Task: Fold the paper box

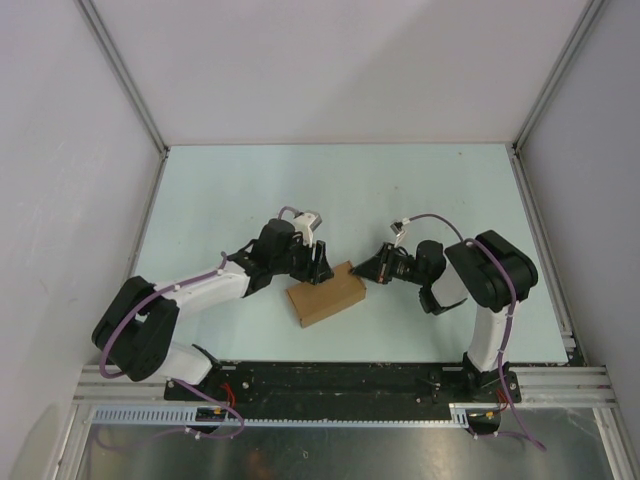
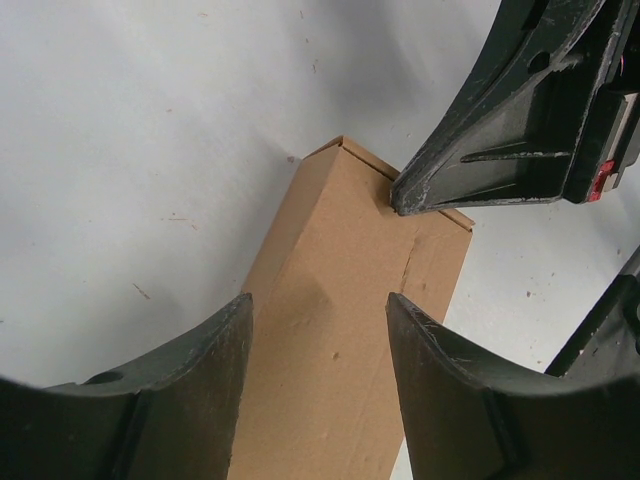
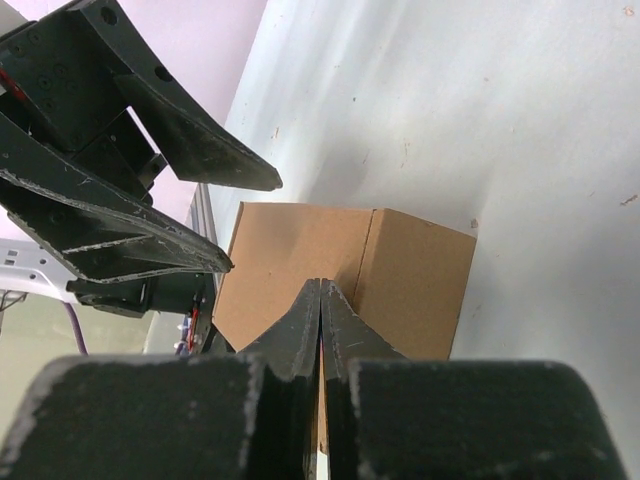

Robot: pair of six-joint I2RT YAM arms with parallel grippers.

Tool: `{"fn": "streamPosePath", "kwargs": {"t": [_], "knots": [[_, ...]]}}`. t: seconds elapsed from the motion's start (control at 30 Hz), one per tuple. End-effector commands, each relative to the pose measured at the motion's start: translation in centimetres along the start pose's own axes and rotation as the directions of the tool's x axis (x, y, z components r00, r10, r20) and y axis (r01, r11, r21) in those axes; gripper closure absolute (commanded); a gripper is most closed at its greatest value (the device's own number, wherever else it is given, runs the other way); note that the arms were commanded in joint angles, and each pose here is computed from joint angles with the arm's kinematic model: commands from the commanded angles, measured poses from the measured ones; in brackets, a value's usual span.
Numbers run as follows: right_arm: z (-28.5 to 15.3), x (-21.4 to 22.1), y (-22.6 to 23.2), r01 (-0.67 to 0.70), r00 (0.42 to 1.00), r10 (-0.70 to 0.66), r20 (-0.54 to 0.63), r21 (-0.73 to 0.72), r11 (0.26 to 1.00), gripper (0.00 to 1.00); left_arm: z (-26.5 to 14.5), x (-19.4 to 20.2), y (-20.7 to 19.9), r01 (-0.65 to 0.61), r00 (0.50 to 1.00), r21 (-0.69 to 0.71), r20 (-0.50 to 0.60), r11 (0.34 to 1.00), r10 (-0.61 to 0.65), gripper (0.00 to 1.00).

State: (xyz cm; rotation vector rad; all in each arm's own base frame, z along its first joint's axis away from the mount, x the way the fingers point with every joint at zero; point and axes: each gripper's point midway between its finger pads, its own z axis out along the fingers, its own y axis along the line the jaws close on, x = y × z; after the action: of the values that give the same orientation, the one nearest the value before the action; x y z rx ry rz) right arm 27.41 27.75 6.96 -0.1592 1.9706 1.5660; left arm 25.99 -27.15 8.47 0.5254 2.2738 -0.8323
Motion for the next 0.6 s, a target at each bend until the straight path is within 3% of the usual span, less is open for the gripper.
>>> {"fn": "streamPosePath", "kwargs": {"t": [0.0,0.4,0.57], "knots": [[0.1,1.4,-1.0,0.03,0.999,-0.029,-0.027,0.04,0.999,1.0,-0.1,-0.9,-0.1,-0.038,0.999,-0.002,0.037,0.999,0.038,0.39],[-0.8,-3.0,4.6,0.136,0.989,-0.134,0.06,-0.019,0.991,1.0,-2.2,-3.6,-1.2,-0.033,0.991,-0.006,0.127,0.999,0.033,0.36],[-2.5,-5.4,5.4,0.168,0.979,-0.181,0.089,0.141,0.976,0.83,-4.0,-4.7,-0.2,0.007,0.985,-0.098,0.172,0.995,0.01,0.31]]}}
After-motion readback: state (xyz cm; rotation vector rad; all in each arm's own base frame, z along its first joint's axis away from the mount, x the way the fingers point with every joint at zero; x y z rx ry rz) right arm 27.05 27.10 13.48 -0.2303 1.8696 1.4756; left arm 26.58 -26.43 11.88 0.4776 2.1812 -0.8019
